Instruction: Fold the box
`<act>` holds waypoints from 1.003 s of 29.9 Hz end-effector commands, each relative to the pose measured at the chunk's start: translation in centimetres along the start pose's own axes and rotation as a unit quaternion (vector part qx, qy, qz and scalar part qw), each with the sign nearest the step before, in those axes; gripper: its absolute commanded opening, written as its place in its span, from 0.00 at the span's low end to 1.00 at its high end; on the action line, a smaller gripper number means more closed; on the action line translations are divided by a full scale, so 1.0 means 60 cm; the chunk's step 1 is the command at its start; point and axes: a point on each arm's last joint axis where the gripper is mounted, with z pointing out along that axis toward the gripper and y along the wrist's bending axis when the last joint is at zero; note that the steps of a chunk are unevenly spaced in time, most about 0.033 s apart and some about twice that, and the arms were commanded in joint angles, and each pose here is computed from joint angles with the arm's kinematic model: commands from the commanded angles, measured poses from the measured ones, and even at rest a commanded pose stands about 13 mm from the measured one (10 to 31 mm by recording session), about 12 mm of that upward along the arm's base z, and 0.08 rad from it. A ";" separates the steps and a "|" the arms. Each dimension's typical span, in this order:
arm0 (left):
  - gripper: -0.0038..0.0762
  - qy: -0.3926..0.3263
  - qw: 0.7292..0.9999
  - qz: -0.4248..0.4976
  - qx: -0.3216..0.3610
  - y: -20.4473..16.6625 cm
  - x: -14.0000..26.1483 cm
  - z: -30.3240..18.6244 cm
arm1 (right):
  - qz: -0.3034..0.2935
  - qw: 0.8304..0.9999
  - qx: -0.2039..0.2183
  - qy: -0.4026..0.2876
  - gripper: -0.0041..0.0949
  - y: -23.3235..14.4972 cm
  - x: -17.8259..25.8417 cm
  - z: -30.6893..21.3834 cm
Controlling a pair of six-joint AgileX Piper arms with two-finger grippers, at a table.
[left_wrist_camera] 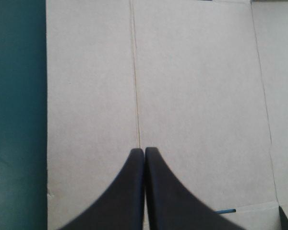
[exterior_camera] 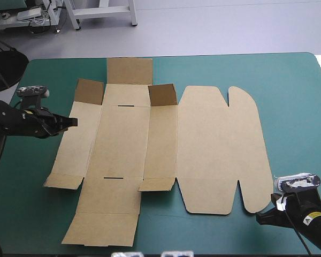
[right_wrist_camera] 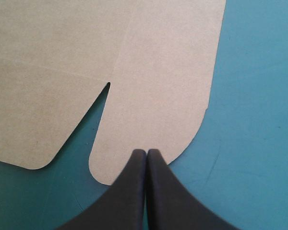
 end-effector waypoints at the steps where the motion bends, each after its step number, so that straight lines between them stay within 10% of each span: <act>1: 0.04 -0.054 0.997 -0.052 0.031 0.040 -0.031 -0.025 | 0.002 1.000 0.007 -0.030 0.02 -0.002 -0.016 -0.007; 11: 0.04 0.006 0.985 -0.165 0.045 0.182 0.004 -0.009 | -0.014 0.999 0.028 -0.031 0.02 -0.008 -0.017 -0.007; 24: 0.05 0.066 0.985 -0.133 0.083 0.217 0.020 0.039 | -0.012 0.999 0.027 -0.036 0.02 -0.008 -0.018 -0.007; 30: 0.37 0.086 0.985 -0.117 0.095 0.217 0.021 0.059 | -0.012 0.999 0.027 -0.037 0.02 -0.008 -0.019 -0.007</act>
